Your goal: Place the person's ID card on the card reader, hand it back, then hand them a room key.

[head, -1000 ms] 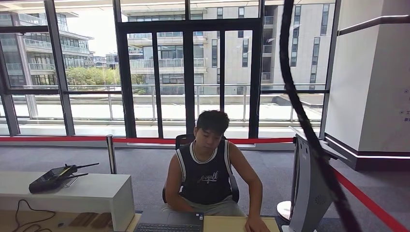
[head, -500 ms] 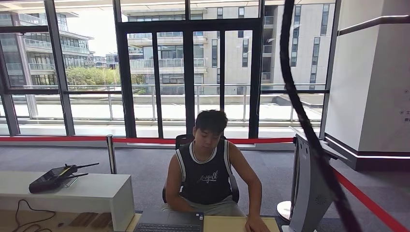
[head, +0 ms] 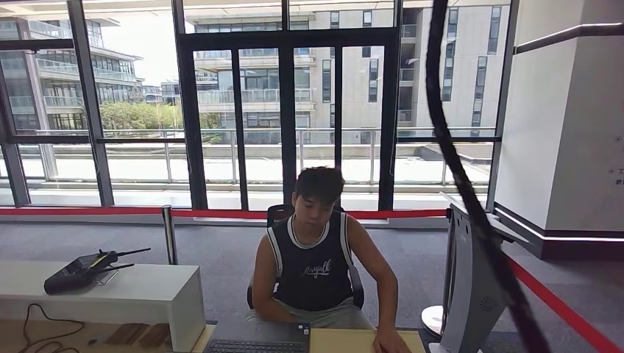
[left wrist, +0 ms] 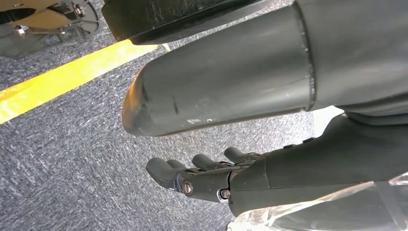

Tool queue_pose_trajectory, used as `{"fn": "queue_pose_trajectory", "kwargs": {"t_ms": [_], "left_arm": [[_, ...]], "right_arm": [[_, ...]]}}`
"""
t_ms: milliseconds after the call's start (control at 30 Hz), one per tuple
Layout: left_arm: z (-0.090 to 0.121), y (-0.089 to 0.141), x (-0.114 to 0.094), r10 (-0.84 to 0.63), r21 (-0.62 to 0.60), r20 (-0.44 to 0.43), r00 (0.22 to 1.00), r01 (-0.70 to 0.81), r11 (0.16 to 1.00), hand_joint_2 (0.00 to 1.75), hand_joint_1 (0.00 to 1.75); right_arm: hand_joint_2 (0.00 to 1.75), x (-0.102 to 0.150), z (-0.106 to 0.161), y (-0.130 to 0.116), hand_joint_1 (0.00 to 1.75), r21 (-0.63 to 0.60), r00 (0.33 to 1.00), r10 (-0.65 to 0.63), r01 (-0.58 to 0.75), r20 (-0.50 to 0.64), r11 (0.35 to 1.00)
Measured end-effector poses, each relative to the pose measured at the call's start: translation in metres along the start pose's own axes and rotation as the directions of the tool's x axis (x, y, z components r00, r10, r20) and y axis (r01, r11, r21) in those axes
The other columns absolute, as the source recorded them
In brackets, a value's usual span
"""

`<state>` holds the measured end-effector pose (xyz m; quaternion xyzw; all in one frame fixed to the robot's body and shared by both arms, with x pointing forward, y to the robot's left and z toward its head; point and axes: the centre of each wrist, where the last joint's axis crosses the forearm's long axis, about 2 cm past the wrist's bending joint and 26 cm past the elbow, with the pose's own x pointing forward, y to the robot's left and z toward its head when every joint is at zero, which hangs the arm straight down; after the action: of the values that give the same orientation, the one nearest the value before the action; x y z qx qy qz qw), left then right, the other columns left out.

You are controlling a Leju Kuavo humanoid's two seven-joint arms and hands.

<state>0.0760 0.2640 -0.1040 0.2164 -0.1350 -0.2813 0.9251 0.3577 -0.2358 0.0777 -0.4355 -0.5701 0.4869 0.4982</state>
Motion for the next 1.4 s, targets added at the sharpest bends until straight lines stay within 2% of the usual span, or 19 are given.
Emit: {"fn": "queue_pose_trajectory", "kwargs": {"t_ms": [600, 900, 1033, 1400], "left_arm": [[0.0, 0.0, 0.0, 0.001, 0.003, 0.007, 1.0, -0.001, 1.0, 0.0, 0.0], [0.0, -0.001, 0.0, -0.002, 0.002, 0.008, 1.0, 0.001, 1.0, 0.0, 0.0], [0.001, -0.001, 0.001, -0.011, 0.0, 0.02, 1.0, 0.011, 1.0, 0.0, 0.0], [0.001, -0.002, 0.0, -0.025, -0.006, 0.049, 0.999, 0.025, 1.0, 0.0, 0.0]], "right_arm": [[1.75, 0.001, -0.002, 0.001, 1.75, 0.003, 1.0, -0.018, 0.018, 0.001, 1.0], [1.75, 0.008, -0.005, -0.003, 1.75, -0.108, 0.998, -0.052, 0.056, 0.038, 0.993], [1.75, 0.012, -0.017, -0.022, 1.75, -0.212, 0.996, -0.073, 0.081, 0.046, 0.974], [1.75, 0.017, -0.045, -0.102, 1.75, -0.405, 0.997, -0.042, 0.065, 0.064, 0.912]]}}
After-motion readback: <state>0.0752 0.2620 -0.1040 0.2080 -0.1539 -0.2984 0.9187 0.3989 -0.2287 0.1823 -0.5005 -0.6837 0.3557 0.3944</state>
